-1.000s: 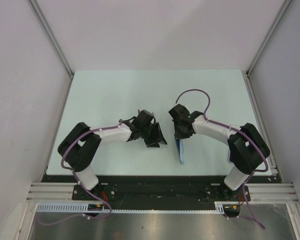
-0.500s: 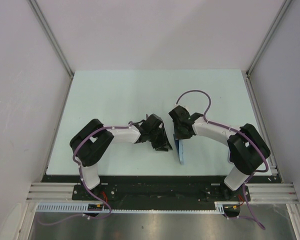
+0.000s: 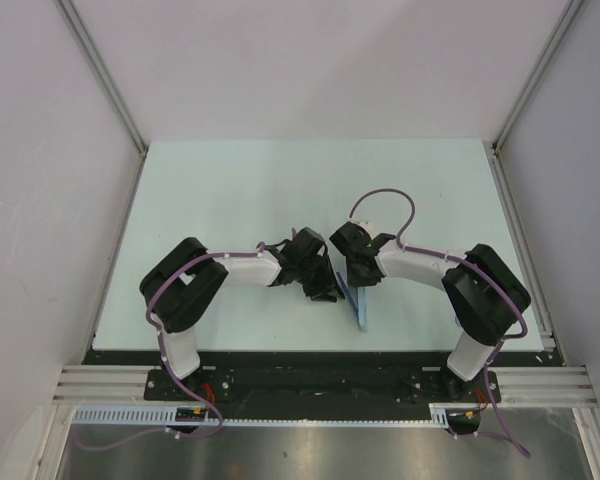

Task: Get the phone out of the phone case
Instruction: Remove the phone case from the phone.

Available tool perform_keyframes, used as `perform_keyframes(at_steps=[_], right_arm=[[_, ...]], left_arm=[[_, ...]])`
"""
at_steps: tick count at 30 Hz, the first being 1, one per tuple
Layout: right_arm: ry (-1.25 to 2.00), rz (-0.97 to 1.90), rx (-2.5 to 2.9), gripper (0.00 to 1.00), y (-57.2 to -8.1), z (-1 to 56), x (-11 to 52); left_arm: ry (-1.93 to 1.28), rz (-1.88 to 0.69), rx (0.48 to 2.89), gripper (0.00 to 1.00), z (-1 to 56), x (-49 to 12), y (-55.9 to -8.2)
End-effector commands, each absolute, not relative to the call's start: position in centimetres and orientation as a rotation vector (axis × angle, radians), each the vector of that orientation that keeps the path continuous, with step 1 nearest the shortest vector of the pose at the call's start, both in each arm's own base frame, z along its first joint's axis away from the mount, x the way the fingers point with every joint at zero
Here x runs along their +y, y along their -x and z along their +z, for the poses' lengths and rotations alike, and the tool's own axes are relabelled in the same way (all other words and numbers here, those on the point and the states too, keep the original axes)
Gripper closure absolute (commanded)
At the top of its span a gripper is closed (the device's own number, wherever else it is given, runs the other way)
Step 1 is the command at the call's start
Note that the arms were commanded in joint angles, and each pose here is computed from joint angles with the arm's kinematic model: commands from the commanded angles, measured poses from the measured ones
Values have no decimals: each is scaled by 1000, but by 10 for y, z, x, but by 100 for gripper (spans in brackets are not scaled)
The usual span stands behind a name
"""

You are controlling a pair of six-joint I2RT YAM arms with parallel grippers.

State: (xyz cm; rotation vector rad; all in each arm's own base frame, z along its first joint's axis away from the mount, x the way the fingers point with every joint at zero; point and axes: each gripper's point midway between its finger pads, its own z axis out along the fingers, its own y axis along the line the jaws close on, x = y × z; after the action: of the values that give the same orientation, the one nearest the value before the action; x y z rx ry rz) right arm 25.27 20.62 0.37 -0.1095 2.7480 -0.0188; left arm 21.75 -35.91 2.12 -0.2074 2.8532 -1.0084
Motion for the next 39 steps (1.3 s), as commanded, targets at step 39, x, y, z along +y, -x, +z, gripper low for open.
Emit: perform_keyframes(at_steps=[39], right_arm=[[50,-539,2334,100,-346,93,179]], left_arm=[[420,-919,2646,65,69,-267,-290]])
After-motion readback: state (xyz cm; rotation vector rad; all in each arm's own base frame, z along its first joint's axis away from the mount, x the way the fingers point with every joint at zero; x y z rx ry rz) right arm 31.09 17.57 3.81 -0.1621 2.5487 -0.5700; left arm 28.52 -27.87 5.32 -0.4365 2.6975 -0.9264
